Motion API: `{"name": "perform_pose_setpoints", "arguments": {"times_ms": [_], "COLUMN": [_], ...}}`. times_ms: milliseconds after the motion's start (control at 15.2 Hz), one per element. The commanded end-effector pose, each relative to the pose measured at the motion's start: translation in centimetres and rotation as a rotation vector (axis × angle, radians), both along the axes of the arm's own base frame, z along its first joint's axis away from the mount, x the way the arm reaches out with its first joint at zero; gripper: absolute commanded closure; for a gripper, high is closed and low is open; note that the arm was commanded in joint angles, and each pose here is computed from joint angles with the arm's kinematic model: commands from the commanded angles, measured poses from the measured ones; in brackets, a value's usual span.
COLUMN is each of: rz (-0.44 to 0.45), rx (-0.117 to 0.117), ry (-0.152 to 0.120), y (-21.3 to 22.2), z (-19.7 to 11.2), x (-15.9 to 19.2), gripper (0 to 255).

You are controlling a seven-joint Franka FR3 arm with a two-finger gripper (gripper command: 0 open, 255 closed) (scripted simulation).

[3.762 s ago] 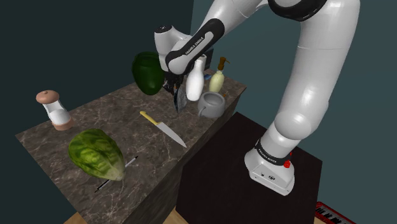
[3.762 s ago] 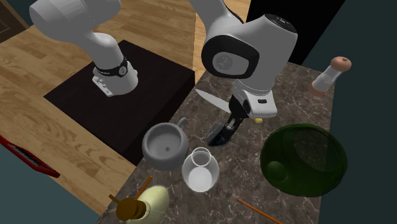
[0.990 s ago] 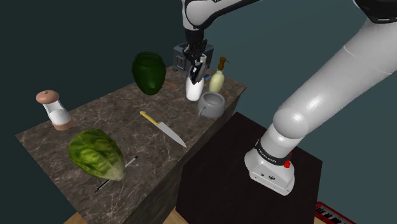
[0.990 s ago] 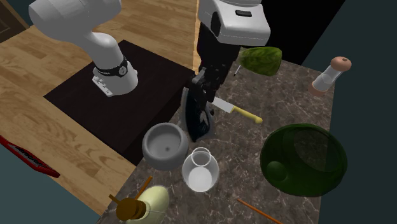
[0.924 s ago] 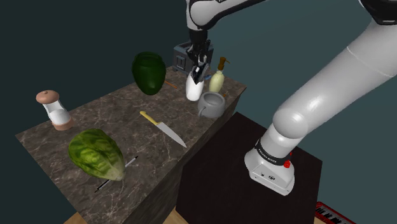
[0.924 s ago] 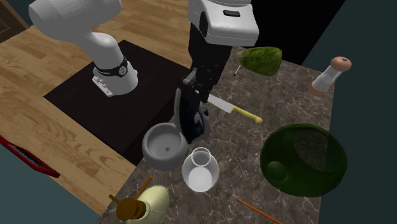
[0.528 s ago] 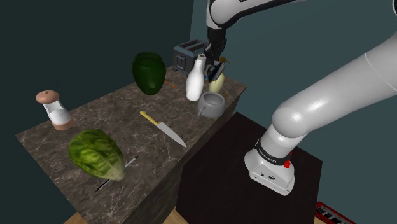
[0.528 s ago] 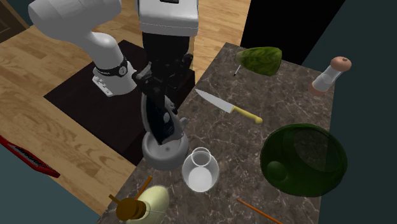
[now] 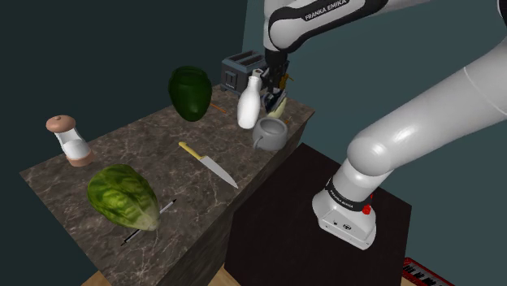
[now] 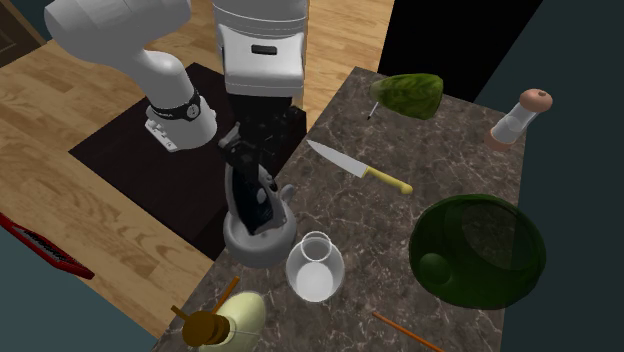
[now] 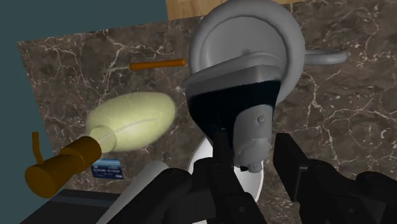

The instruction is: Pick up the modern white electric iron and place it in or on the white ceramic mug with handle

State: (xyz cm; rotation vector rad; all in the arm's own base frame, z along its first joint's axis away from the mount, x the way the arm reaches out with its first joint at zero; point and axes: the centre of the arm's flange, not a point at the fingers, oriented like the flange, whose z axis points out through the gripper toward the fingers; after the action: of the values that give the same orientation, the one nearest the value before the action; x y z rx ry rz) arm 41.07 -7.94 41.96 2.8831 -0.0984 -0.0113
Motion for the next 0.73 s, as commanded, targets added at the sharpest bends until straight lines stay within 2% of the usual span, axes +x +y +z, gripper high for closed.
{"name": "perform_pose_setpoints", "arguments": {"times_ms": [0, 660], "rz": [0.0, 0.0], "rx": [0.0, 0.0], "ry": [-0.001, -0.001], "y": [0.0, 0.0], "z": [-1.1, -6.4], "x": [0.0, 0.0], "gripper": [255, 255]}}
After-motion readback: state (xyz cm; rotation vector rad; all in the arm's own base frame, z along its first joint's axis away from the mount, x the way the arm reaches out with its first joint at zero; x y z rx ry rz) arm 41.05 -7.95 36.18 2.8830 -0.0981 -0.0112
